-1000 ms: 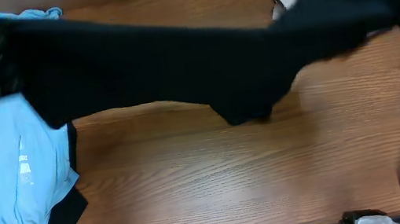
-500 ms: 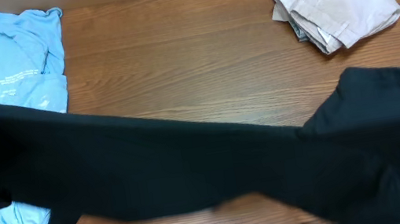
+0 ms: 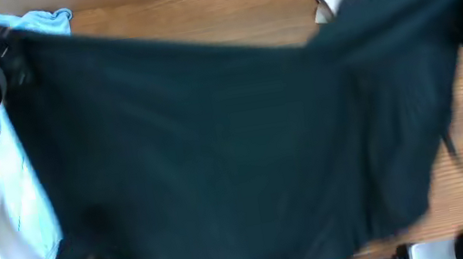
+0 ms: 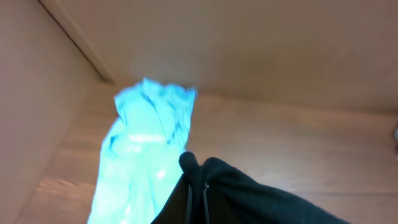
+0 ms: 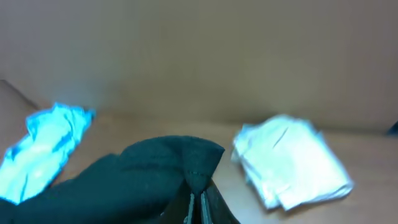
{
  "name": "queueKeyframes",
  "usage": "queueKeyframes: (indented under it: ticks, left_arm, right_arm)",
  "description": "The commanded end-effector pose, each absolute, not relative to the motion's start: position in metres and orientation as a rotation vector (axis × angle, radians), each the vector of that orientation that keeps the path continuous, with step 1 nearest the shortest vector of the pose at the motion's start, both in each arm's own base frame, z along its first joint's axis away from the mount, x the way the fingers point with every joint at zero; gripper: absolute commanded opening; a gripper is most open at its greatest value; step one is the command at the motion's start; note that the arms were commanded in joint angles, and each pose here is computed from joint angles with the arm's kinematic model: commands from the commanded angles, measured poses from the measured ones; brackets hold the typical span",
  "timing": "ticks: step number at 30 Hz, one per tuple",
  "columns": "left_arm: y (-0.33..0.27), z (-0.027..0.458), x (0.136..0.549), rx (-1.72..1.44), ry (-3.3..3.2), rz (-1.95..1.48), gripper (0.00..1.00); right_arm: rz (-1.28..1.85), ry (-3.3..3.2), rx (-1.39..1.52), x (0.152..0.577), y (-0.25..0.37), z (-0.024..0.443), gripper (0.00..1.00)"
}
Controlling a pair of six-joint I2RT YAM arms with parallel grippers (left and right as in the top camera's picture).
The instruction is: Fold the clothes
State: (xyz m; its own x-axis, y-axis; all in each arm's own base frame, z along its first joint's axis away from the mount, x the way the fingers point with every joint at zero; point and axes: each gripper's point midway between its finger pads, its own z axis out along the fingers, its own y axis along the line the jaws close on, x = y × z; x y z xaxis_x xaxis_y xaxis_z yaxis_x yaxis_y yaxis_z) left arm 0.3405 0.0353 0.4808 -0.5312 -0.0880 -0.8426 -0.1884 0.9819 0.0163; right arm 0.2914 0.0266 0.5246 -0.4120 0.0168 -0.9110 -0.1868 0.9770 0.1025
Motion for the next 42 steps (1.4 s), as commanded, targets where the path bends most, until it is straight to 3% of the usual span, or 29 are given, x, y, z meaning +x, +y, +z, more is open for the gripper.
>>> queueKeyframes:
  ticks: [1, 10, 17, 23, 30, 38, 42]
  left_arm:
    - [0.044, 0.436, 0.386, -0.186, 2.26, 0.187, 0.04]
    - [0.048, 0.305, 0.504, -0.177, 2.48, 0.205, 0.04]
    - [0.049, 0.195, 0.563, -0.17, 2.601, 0.21, 0.04]
    - [0.05, 0.148, 0.558, -0.164, 2.723, 0.222, 0.04]
    - [0.052, 0.136, 0.525, -0.164, 2.866, 0.241, 0.04]
    - [0.078, 0.129, 0.473, -0.24, 3.062, 0.307, 0.04]
    - [0.079, 0.124, 0.47, -0.303, 3.079, 0.179, 0.04]
  right_arm:
    - [0.25, 2.161, -0.151, 0.362, 0.023, 0.468, 0.04]
    - [0.341, 2.474, -0.136, 0.5, 0.024, 0.308, 0.04]
    - [0.379, 2.584, -0.167, 0.554, 0.042, 0.209, 0.04]
    - [0.411, 2.69, -0.135, 0.539, 0.049, 0.186, 0.04]
    - [0.459, 2.945, -0.033, 0.483, 0.049, 0.166, 0.04]
    - [0.481, 3.147, 0.156, 0.454, 0.052, 0.118, 0.04]
    - [0.416, 3.201, 0.227, 0.444, 0.045, 0.108, 0.04]
